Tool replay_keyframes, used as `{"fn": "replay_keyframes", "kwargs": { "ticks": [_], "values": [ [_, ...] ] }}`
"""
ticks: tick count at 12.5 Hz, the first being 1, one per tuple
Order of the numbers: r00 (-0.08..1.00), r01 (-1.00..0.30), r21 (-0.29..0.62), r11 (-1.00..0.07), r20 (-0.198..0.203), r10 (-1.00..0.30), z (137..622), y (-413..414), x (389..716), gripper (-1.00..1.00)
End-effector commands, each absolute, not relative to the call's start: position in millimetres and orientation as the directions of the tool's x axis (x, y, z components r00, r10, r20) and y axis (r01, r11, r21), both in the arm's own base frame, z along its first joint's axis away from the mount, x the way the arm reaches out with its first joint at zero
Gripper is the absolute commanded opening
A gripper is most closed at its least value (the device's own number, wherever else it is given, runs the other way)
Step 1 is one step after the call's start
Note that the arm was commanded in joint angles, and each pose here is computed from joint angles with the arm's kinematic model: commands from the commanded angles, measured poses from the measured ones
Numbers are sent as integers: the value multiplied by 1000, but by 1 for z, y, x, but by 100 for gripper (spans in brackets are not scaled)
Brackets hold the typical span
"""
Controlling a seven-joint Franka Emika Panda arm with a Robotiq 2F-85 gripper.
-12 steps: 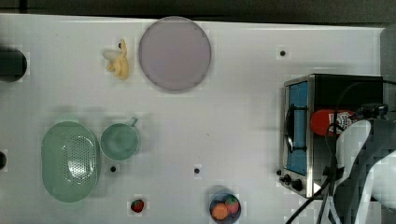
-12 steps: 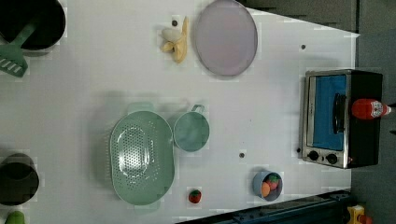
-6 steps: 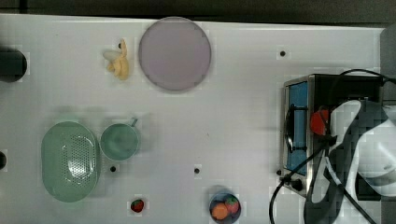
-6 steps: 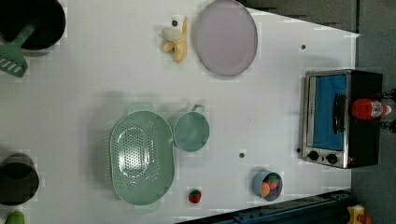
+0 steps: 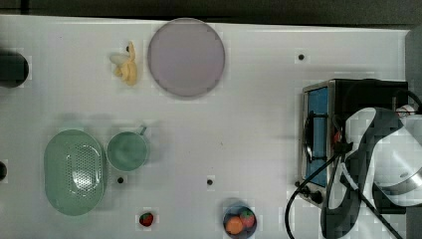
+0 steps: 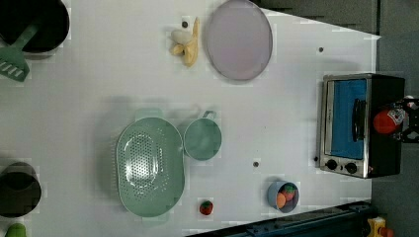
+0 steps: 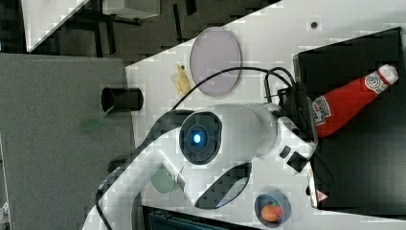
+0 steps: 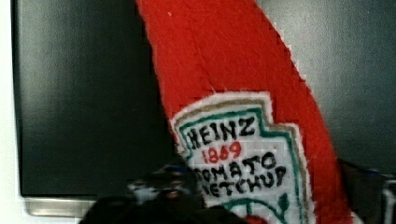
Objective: Pick Ketchup from oven and place it on table.
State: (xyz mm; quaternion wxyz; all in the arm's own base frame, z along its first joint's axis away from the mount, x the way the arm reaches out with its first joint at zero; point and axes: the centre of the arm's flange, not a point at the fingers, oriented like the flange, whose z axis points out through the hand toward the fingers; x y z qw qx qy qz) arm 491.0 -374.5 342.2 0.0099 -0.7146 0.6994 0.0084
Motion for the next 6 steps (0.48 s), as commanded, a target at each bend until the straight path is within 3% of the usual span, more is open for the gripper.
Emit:
{"fn": "replay_keyframes", "kwargs": {
  "ticks": [1, 6],
  "values": [
    [-23, -999, -46, 22, 14, -1000, 364, -394, 493, 27],
    [9, -997, -75, -12, 46, -999, 392, -392, 506, 27]
  ]
}}
